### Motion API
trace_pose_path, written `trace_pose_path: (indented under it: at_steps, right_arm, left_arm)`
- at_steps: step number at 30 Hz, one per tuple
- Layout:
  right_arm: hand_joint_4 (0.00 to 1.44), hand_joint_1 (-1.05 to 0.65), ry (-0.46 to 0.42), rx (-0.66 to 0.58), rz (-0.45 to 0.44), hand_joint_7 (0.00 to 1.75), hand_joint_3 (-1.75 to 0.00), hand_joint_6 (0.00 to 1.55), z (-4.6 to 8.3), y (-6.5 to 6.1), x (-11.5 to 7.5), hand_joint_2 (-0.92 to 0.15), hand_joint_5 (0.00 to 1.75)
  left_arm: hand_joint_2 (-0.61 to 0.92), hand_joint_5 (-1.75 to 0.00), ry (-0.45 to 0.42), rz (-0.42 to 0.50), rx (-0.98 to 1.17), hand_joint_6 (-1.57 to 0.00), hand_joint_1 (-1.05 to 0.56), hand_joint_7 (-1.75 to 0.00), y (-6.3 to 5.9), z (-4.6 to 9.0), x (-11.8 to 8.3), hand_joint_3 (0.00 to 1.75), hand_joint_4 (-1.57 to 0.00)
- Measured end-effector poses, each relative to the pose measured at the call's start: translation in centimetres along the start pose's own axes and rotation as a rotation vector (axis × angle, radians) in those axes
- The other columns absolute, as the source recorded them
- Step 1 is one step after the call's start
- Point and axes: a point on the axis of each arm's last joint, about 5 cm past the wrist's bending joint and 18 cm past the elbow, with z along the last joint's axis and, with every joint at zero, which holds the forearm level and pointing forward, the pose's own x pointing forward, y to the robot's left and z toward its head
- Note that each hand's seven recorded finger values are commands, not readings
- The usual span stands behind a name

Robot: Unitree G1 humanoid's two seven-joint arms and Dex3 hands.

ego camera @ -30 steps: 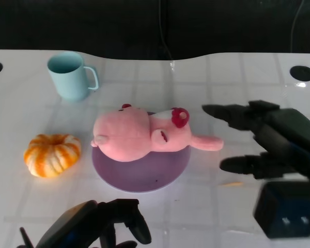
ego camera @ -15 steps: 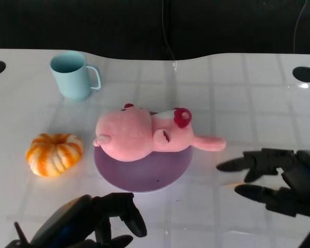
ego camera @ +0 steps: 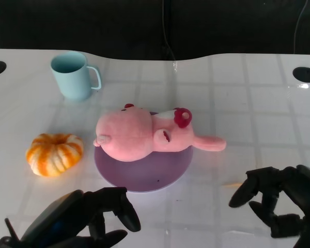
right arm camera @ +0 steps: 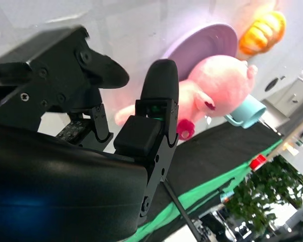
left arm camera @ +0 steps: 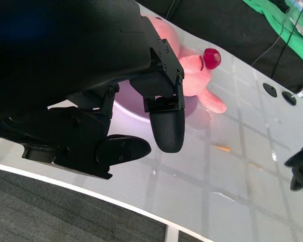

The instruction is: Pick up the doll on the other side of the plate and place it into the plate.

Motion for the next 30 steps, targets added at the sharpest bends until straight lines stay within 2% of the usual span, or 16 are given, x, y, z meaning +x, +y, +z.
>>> trace_pose_path:
  at_steps: [3, 6, 14, 19, 30]
  right_arm:
    - [0.86, 0.06, 0.011, -0.016, 0.017, 1.35, -1.3, 0.84, -0.06, -0.02, -0.02, -0.34, 1.74]
    - [0.85, 0.06, 0.032, -0.014, 0.032, 1.4, -1.3, 0.8, -0.11, 0.05, 0.0, -0.36, 1.75]
    - [0.83, 0.06, 0.091, -0.015, 0.069, 1.39, -1.25, 0.79, -0.14, 0.26, 0.08, -0.39, 1.75]
    - [0.84, 0.07, 0.08, -0.019, 0.076, 1.38, -1.23, 0.79, 0.37, 0.15, 0.18, -0.39, 1.75]
    - [0.86, 0.05, 0.084, -0.033, 0.107, 1.34, -1.24, 0.84, 0.33, -0.15, 0.22, -0.38, 1.7]
  left_arm:
    - [0.92, -1.55, 0.0, 0.001, -0.003, -0.62, -0.14, -1.2, 0.01, -0.01, -0.01, 0.45, -0.61]
    - [0.92, -1.56, -0.006, 0.0, -0.003, -0.62, -0.16, -1.2, 0.01, -0.05, -0.01, 0.44, -0.62]
    - [0.92, -1.57, -0.01, 0.001, -0.003, -0.62, -0.15, -1.2, 0.01, -0.09, -0.01, 0.45, -0.64]
    - [0.91, -1.56, -0.014, 0.002, -0.003, -0.63, -0.15, -1.19, 0.04, -0.12, -0.02, 0.45, -0.65]
    - [0.92, -1.52, -0.006, 0.005, -0.005, -0.62, -0.17, -1.15, 0.11, -0.14, -0.06, 0.44, -0.63]
